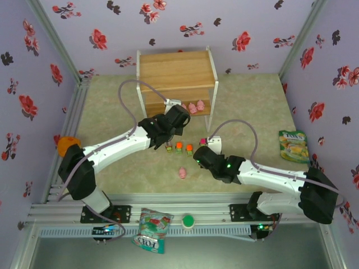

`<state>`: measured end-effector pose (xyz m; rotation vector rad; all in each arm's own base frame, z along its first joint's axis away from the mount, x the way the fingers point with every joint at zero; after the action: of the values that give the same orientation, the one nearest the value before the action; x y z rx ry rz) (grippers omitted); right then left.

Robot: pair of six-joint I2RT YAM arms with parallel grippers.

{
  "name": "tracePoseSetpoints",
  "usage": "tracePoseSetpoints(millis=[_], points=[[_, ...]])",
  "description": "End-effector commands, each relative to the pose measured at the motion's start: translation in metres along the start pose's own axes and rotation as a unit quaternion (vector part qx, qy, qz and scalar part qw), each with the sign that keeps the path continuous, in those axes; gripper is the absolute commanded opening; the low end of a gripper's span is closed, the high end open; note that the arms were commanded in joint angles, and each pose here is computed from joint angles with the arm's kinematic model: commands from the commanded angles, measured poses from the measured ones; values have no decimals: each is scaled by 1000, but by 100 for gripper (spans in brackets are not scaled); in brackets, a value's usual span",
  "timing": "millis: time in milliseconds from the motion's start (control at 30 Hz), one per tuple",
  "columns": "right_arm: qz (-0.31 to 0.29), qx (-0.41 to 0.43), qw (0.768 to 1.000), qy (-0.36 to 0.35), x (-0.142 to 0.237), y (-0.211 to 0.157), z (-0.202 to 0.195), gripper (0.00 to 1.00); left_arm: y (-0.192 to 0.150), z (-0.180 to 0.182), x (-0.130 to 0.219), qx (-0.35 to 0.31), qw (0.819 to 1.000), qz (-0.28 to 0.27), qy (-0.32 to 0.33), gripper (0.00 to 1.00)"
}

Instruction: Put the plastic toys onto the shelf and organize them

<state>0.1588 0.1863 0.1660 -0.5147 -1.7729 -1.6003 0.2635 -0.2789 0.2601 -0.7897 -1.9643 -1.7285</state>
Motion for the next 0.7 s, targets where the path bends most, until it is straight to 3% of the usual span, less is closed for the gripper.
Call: tracePoseSetpoints(millis=[0,667], points=[[-1,-2,1000,1,-2,4,2,45,16,0,-5,-5,1000,-20,11,37],[1,-8,1000,-2,1,4,-1,45,36,1,-30,17,1000,-23,11,37]])
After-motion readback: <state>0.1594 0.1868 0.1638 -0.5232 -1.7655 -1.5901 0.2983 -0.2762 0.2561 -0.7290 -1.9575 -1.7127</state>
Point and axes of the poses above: each hand's point on the last joint's axis, 136 mm out from that joint toward the fingers, its own x axis back along the fingers, its own z axis along the line the jaws close on, y = z × x, the point moved 9 cm from there along x, back along the fingers, and after that the axes turned 12 degrees about x, right-handed, at the moved point
